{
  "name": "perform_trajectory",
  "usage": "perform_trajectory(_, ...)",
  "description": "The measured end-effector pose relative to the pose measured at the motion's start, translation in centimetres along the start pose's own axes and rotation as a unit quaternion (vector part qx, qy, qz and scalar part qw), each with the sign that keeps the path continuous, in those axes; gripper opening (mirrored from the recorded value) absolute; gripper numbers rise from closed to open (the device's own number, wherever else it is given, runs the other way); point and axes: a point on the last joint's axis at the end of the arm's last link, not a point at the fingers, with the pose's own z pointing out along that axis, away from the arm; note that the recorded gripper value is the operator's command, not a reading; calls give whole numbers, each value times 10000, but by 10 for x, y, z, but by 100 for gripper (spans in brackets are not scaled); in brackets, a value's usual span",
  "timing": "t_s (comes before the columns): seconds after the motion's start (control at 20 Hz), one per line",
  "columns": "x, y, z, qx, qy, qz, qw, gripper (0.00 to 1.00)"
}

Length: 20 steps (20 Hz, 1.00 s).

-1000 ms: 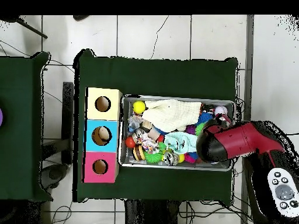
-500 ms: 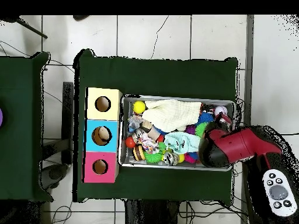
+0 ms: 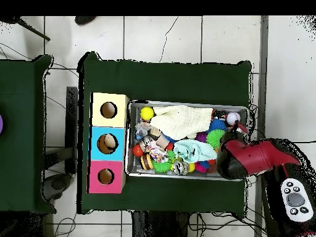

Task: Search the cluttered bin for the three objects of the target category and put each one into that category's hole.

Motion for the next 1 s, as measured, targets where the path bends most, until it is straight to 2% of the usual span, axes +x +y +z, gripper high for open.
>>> perform_trajectory(0.65, 26, 25, 20, -297, 271, 433, 9983, 100)
perform_trajectory(1.0, 31, 27, 21, -294, 256, 538, 9978, 100)
